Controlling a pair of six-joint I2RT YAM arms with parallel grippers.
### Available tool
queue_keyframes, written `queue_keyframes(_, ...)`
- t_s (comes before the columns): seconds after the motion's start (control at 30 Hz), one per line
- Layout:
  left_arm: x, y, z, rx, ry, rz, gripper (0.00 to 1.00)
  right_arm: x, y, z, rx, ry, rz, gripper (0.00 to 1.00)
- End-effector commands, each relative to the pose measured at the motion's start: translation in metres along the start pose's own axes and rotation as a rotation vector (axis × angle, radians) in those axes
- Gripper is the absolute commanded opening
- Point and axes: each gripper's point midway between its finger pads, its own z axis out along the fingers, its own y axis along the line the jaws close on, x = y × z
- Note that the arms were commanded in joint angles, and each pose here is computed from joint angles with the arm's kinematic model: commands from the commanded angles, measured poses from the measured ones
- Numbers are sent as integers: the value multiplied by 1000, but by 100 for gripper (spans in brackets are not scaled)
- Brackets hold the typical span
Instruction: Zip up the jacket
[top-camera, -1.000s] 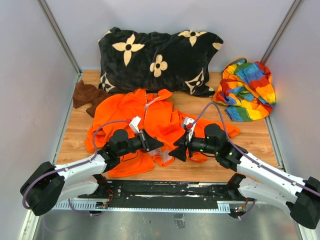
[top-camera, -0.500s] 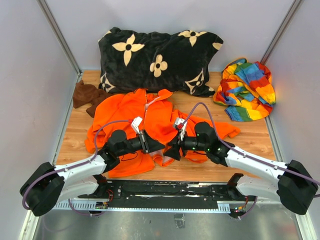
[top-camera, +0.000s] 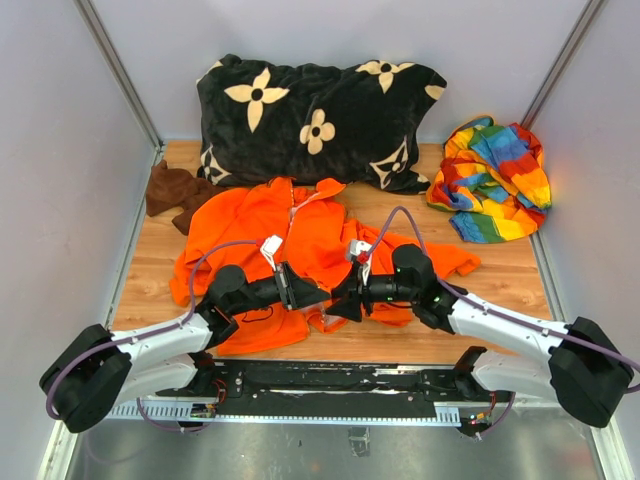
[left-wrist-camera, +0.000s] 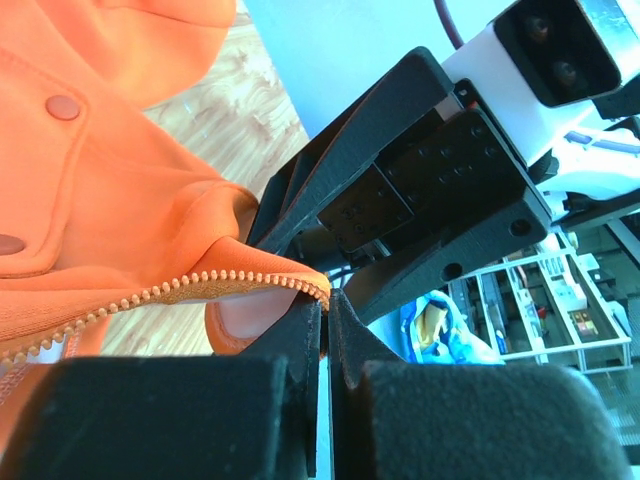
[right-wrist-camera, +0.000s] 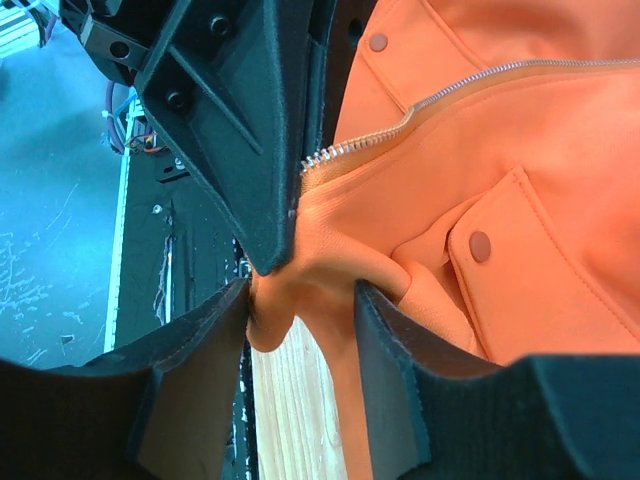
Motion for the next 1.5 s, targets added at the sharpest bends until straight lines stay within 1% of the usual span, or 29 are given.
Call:
queue_keyframes(0.0,-8,-26,-1,120,-23,51,0,4,2,-1,-39,-8,-20,45)
queue_keyframes(0.23,-8,-21,0,103,-27,48,0,4,2,-2,-45,-5,-17,24)
queue_keyframes(0.33,-9,-16,1,77,-31,54,0,4,2,-2,-43,-5,-17,11)
queue_keyframes(0.4,-10,-12,2,52,-34,59,5,4,0,-3,-33,-8,-13,2)
queue_keyframes(0.43,-11,-10,2,39,-37,61,9,4,-1,-3,-28,-8,-8,1)
queue_keyframes(0.5,-13,-7,1,11,-51,66,23,2,-5,-5,-10,-23,2,1)
queue_keyframes(0.6,-18,-3,-3,-27,-87,77,37,-3,-10,-8,22,-48,20,1)
queue_keyframes(0.67,-21,-1,-7,-54,-113,81,49,-9,-12,-11,46,-68,25,1)
queue_keyframes(0.73,-22,2,-11,-70,-132,81,55,-16,-12,-14,66,-99,28,1)
queue_keyframes(0.97,-10,4,-8,-83,-121,95,67,-33,-21,-27,178,-212,45,1)
queue_keyframes(1.1,-12,16,-14,-149,-146,84,71,-26,-31,-32,246,-200,61,1)
queue_keyframes(1.3,-14,48,-29,-375,-149,75,73,-14,-41,-35,296,-190,77,1)
queue_keyframes(1.47,-6,81,-51,-657,-116,44,74,-3,-44,-36,315,-183,91,1)
